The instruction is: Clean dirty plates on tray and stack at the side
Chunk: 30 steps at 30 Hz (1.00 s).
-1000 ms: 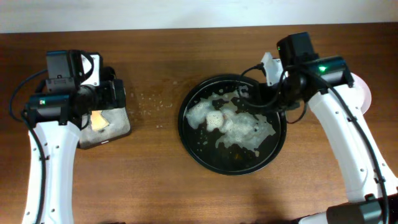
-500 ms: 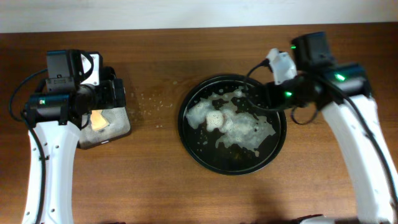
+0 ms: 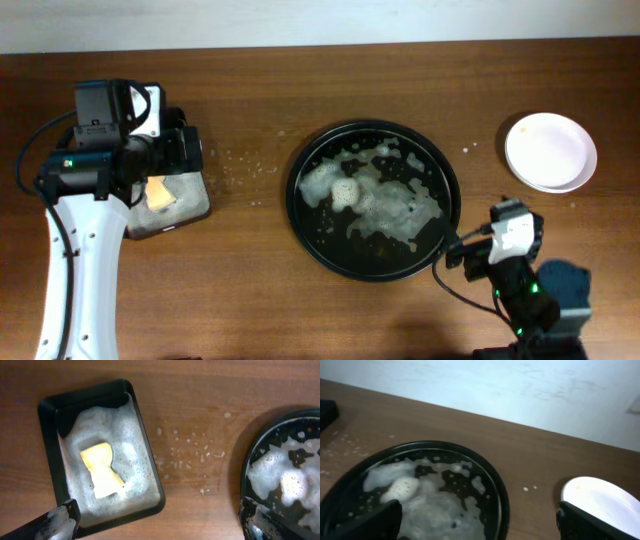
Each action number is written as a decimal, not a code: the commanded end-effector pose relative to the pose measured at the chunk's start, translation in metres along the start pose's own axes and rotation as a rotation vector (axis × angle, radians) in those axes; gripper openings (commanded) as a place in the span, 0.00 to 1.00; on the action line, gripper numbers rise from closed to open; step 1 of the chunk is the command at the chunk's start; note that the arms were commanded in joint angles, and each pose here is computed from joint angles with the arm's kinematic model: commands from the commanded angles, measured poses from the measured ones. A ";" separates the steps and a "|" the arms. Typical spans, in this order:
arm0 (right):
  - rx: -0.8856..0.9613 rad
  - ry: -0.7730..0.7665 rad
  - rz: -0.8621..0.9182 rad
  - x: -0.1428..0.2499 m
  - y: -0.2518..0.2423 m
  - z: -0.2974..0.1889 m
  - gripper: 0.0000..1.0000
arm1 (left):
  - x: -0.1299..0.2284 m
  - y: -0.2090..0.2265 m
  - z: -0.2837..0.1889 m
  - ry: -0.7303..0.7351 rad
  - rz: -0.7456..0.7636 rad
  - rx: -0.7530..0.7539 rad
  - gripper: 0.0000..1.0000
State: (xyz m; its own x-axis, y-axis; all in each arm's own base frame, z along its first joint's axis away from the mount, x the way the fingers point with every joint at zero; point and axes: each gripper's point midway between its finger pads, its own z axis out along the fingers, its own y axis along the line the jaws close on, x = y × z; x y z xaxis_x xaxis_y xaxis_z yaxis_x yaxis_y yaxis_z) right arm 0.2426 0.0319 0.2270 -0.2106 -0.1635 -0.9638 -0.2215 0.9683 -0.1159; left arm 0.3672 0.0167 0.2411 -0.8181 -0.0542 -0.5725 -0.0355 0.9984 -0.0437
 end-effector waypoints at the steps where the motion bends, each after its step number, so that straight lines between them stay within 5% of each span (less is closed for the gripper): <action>1: 0.049 -0.045 -0.003 0.030 -0.005 -0.007 0.99 | -0.002 -0.002 -0.001 -0.008 0.017 0.009 0.99; 10: 0.082 -0.188 -0.037 0.064 -0.007 0.015 0.99 | -0.002 -0.002 -0.001 -0.008 0.017 0.009 0.99; 30: 0.081 -0.180 -0.035 0.065 -0.007 0.015 0.99 | 0.006 0.001 -0.015 -0.043 0.060 -0.043 0.99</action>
State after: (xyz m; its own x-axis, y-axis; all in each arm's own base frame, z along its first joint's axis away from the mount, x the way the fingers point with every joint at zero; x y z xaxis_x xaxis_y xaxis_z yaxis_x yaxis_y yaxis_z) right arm 0.2445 0.0180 0.1646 -0.0273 -0.1631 -0.9862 -0.1475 0.9765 -0.1574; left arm 0.3677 0.0154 0.2413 -0.8160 -0.0499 -0.5759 -0.0315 0.9986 -0.0418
